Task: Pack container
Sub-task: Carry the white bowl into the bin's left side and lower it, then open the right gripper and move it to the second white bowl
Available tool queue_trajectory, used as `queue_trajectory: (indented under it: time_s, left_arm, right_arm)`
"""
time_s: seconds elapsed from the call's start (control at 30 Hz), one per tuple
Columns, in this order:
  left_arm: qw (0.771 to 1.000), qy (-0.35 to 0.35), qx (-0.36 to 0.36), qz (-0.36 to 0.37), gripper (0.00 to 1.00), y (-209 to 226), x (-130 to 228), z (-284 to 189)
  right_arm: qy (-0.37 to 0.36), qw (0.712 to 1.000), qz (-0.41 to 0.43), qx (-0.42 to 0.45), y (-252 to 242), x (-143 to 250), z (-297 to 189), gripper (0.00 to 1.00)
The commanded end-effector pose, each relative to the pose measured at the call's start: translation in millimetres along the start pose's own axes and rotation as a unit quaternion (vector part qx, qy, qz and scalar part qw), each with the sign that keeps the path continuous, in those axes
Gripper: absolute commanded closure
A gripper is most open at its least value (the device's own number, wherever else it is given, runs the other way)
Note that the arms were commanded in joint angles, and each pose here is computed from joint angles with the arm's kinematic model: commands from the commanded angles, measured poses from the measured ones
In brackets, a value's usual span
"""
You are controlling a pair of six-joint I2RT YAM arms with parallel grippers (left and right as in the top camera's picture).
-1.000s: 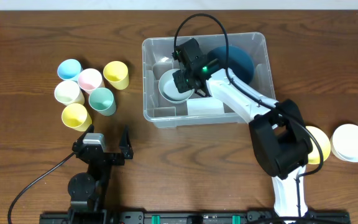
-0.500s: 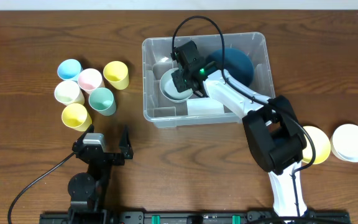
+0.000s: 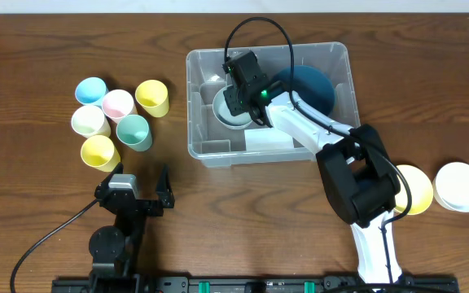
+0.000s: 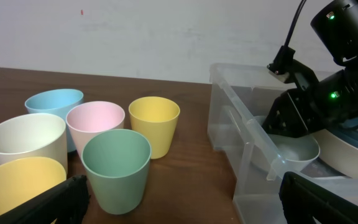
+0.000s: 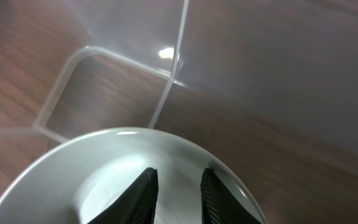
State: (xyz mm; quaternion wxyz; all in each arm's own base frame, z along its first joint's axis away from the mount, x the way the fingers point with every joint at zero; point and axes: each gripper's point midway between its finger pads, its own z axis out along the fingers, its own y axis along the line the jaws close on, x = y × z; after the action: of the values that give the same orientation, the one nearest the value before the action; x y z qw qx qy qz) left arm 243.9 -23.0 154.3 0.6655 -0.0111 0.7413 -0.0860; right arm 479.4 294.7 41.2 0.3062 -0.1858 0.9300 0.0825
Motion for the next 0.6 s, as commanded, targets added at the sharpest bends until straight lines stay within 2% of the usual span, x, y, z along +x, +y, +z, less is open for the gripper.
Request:
queue_trajectory:
  time_s: [0.0,0.33,0.57]
  left_arm:
    - [1.000,0.024,0.002,0.007,0.02,0,16,1]
    - [1.000,0.024,0.002,0.007,0.02,0,16,1]
    - [1.000,0.024,0.002,0.007,0.02,0,16,1]
  right_arm:
    - [-0.012,1.000,-0.004,0.011,-1,-6,4,0.74]
    - [-0.029,1.000,-0.007,-0.007,10,-23,-3,0.70]
    - [-0.035,0.998,-0.032,-0.038,34,-66,-41,0.69]
